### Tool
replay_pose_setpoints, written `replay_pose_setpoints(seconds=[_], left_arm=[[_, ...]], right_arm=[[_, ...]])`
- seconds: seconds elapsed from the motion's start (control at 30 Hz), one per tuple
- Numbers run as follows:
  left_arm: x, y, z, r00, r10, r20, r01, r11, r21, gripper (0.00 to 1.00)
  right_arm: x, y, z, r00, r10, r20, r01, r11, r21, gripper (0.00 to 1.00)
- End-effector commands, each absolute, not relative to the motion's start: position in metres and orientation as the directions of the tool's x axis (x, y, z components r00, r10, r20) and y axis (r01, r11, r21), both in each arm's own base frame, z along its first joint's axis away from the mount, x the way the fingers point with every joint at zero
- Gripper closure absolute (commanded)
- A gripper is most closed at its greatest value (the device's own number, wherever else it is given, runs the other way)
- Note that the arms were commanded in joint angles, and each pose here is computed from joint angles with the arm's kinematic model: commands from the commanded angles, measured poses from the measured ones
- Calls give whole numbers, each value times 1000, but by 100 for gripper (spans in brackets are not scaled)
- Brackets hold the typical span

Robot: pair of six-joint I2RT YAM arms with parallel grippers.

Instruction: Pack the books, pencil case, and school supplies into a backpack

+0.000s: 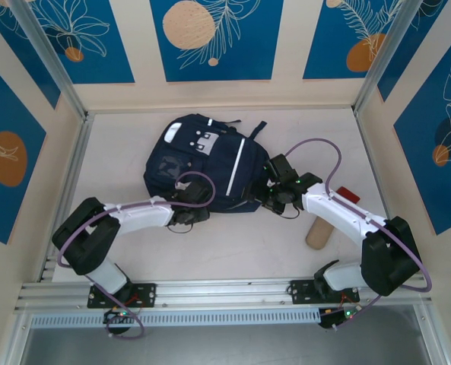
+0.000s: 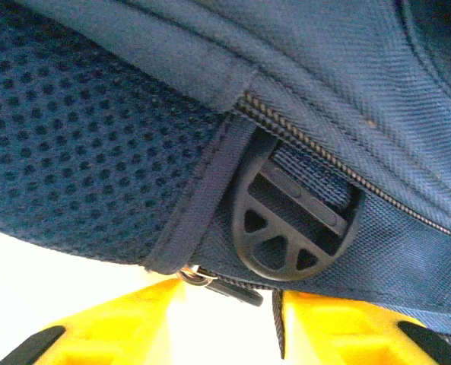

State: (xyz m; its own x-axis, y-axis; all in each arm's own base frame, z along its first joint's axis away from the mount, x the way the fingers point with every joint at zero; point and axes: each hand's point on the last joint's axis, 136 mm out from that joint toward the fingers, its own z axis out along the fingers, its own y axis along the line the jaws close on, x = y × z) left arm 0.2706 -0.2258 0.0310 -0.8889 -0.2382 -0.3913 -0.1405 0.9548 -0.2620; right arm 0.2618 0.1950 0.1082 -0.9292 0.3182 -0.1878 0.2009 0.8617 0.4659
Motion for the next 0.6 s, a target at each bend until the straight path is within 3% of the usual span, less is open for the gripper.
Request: replay_pose_setpoints(seconds=[0.0, 0.27, 0.4, 0.57], left_arm=[[277, -219, 35, -868, -258, -424, -173, 958, -228, 71], [274, -209, 36, -863, -252, -437, -184, 964, -193, 86], [274, -208, 34, -865, -249, -435, -184, 965, -187, 86], [273, -209, 29, -874, -232, -426, -174, 970, -169, 77]], right_arm=[[262, 195, 110, -929, 323, -184, 212, 867, 450, 24], [263, 196, 108, -930, 321, -182, 212, 869, 447, 24], [263, 197, 107, -931, 319, -178, 213, 870, 446, 24], [264, 198, 105, -933, 317, -172, 214, 870, 444, 24]])
